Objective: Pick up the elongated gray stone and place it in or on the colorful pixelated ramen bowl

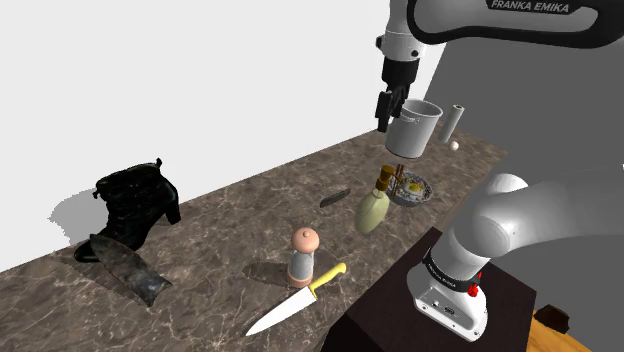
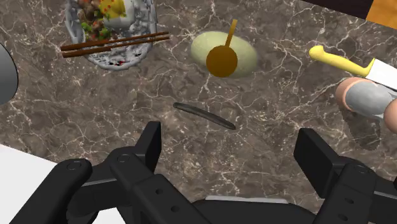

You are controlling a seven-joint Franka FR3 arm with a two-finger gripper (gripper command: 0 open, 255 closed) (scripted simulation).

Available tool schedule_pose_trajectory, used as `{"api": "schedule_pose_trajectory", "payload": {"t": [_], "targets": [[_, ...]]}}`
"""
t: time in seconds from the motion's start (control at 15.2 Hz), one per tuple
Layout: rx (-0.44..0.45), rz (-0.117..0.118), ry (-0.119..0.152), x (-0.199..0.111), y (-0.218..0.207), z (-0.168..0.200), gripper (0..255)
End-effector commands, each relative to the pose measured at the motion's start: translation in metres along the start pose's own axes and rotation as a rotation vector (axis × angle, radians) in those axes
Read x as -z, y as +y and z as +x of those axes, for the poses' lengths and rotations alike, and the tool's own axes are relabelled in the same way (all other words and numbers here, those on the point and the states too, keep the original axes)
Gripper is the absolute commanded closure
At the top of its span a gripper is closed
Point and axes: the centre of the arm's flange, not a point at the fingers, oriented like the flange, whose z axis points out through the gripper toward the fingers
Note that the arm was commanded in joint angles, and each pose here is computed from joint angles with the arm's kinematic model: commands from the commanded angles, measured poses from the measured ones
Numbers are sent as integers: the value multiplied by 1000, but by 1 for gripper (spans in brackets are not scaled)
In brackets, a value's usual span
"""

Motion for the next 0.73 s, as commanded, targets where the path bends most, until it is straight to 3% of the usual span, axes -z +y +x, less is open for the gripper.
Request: {"api": "schedule_pose_trajectory", "payload": {"t": [0.0,0.66], "targets": [[0,0,0,0,0,0,0],[464,15,92,-124,35,22,0]]}}
